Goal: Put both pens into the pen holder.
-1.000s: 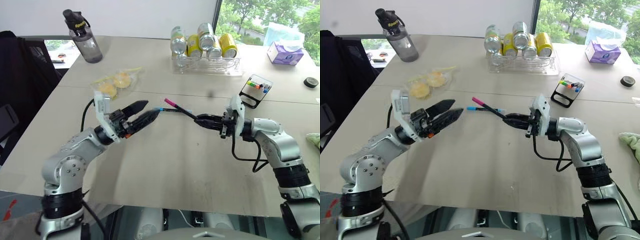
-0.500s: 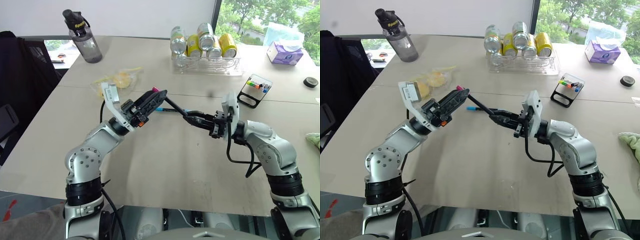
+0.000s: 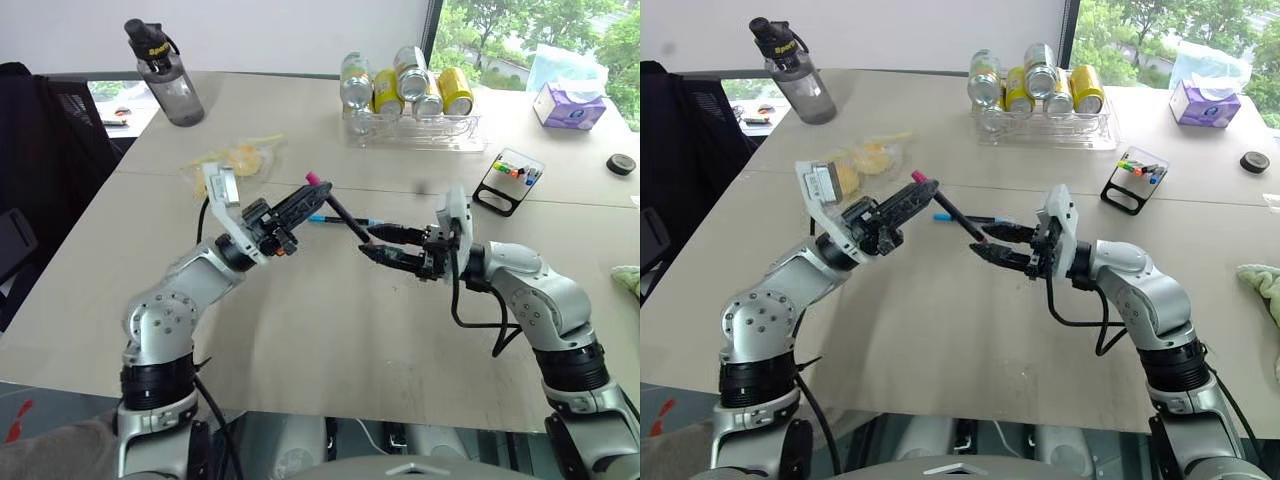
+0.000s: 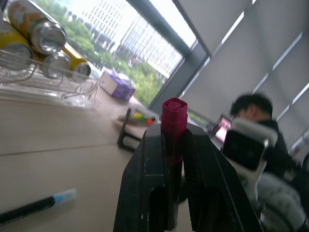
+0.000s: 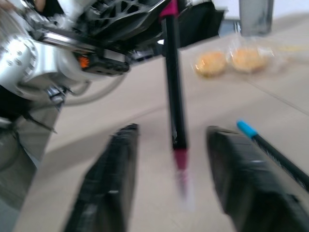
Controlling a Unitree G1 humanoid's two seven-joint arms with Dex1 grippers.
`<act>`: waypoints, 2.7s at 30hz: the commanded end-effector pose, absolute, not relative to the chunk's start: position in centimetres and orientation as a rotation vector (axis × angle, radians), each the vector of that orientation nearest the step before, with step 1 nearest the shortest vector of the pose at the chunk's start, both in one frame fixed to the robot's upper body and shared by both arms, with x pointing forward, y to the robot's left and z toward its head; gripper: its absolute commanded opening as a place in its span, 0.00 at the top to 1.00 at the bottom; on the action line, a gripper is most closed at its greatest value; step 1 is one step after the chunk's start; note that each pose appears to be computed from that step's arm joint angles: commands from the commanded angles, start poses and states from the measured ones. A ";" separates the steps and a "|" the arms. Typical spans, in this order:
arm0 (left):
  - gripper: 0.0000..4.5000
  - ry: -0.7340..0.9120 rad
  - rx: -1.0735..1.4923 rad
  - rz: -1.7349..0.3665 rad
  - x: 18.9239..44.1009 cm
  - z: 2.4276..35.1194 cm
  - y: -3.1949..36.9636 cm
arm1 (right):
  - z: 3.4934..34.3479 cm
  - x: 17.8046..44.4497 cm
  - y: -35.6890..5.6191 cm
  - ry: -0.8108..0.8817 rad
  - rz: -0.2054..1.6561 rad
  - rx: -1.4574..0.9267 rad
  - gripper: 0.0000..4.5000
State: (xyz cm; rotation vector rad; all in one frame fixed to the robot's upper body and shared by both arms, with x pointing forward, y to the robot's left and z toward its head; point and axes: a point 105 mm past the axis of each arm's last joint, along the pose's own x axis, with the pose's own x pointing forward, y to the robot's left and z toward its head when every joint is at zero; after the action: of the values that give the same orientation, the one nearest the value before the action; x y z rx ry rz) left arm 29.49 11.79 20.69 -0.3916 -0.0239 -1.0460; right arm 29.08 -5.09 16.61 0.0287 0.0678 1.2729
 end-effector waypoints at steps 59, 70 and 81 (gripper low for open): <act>0.24 -0.063 0.271 -1.057 29.5 22.5 8.9 | 25.2 36.9 -21.3 -0.350 0.485 -0.935 0.98; 0.24 -0.068 0.291 -1.042 29.8 22.7 9.2 | 23.7 39.0 -22.0 -0.319 0.455 -0.939 0.98; 0.22 -0.076 0.291 -1.027 29.9 23.0 9.4 | 23.6 40.3 -23.2 -0.284 0.383 -0.994 0.50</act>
State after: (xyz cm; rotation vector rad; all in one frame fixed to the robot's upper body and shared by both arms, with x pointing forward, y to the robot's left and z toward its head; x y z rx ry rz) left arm 30.17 9.35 21.33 0.2621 -0.0064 -1.0379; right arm 40.40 -23.10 21.58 -0.9709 -0.2239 0.4165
